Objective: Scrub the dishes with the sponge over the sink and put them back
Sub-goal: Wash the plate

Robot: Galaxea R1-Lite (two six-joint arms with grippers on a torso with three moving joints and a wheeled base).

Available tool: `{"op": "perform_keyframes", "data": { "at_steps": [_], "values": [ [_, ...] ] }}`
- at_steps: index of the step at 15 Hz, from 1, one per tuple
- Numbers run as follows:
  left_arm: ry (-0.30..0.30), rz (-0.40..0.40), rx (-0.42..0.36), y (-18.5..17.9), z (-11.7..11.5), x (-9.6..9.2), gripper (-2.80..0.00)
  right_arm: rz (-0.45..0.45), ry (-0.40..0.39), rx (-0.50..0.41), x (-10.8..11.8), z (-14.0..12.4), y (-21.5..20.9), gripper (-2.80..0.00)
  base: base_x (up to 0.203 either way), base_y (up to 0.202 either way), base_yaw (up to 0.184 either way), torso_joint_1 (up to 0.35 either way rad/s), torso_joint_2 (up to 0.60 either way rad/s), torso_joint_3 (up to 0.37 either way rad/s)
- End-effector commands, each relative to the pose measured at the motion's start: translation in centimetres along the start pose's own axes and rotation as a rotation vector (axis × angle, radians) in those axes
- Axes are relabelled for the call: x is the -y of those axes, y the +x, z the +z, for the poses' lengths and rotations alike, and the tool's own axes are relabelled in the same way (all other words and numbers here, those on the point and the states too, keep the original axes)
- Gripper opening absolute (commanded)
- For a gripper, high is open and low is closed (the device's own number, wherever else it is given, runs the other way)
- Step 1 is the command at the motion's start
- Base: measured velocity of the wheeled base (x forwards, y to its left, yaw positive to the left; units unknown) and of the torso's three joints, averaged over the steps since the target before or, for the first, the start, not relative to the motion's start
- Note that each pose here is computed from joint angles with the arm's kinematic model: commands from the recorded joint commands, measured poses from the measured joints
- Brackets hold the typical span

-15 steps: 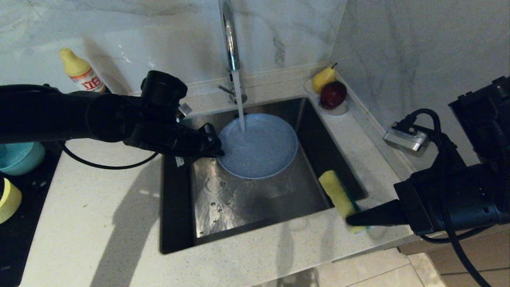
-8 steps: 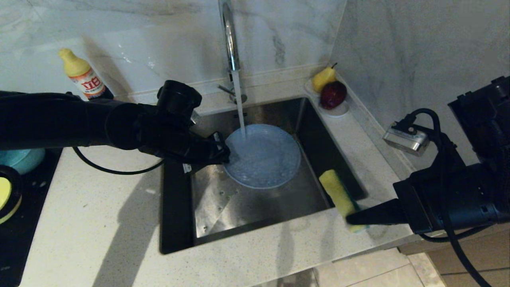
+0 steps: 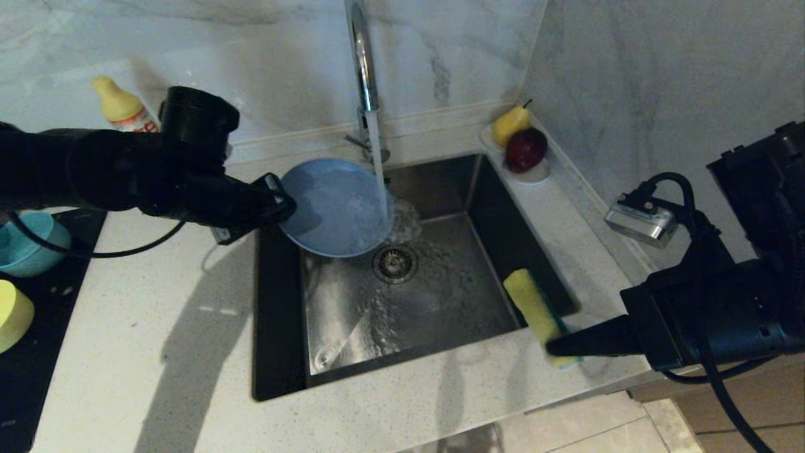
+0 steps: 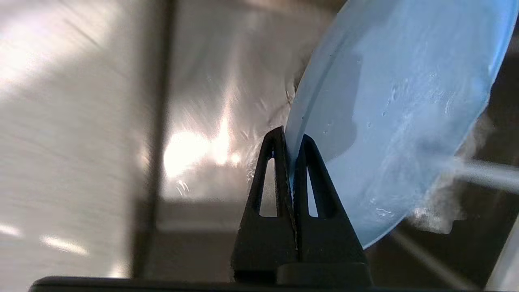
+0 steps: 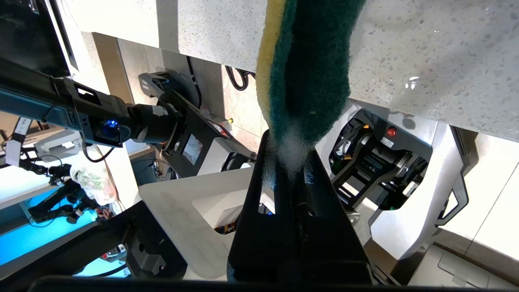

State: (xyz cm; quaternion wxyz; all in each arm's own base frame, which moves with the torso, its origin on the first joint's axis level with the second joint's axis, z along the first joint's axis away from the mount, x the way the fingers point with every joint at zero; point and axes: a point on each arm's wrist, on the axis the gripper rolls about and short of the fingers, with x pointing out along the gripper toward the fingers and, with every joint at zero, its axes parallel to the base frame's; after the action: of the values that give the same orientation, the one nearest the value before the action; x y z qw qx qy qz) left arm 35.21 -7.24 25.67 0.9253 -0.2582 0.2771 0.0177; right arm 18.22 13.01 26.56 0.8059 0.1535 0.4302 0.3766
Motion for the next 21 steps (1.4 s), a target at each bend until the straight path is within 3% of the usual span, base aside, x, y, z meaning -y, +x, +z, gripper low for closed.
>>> {"op": "perform_keyframes", "data": {
  "at_steps": [1,3,6,9,12,15,18,19,21],
  "values": [
    [-0.031,-0.01,0.129,-2.6,2.3,-1.5,-2.8,0.004,0.0,0.0,-0.1,-0.1,-0.2,-2.8,0.0,0.0,0.0,0.0,0.0,0.0],
    [0.017,-0.032,0.22,-3.7,2.6,-2.3,-2.8,0.003,0.001,-0.002,-0.1,-0.1,-0.2,-2.8,0.0,0.0,0.0,0.0,0.0,0.0],
    [0.167,-0.061,0.386,-4.7,1.7,-3.2,-2.8,0.001,0.003,-0.004,0.0,-0.2,-0.1,-2.8,0.0,0.0,0.0,0.0,0.0,0.0],
    [0.317,-0.108,0.616,-5.8,1.2,-3.6,-2.8,0.002,0.002,-0.005,0.0,-0.1,0.0,-2.8,0.0,0.0,0.0,0.0,0.0,0.0],
    [0.375,-0.135,0.749,-6.6,0.6,-3.9,-2.8,0.002,0.002,-0.005,0.0,-0.1,0.1,-2.8,0.0,0.0,0.0,0.0,0.0,0.0],
    [0.418,-0.148,0.819,-7.3,-0.2,-4.2,-2.8,0.001,0.004,-0.007,0.1,0.0,0.2,-2.8,0.0,0.0,0.0,0.0,0.0,0.0],
    [0.417,-0.152,0.831,-7.8,-0.2,-4.2,-2.8,0.004,0.001,-0.003,-0.1,0.0,0.1,-2.8,0.0,0.0,0.0,0.0,0.0,0.0],
    [0.418,-0.149,0.818,-7.9,-0.4,-4.4,-2.8,0.006,-0.001,-0.001,-0.1,0.1,0.1,-2.8,0.0,0.0,0.0,0.0,0.0,0.0],
    [0.431,-0.123,0.714,-7.7,-1.3,-4.8,-2.8,0.014,-0.01,0.016,-0.4,0.1,-0.5,-2.8,0.0,0.0,0.0,0.0,0.0,0.0]
  ]
}}
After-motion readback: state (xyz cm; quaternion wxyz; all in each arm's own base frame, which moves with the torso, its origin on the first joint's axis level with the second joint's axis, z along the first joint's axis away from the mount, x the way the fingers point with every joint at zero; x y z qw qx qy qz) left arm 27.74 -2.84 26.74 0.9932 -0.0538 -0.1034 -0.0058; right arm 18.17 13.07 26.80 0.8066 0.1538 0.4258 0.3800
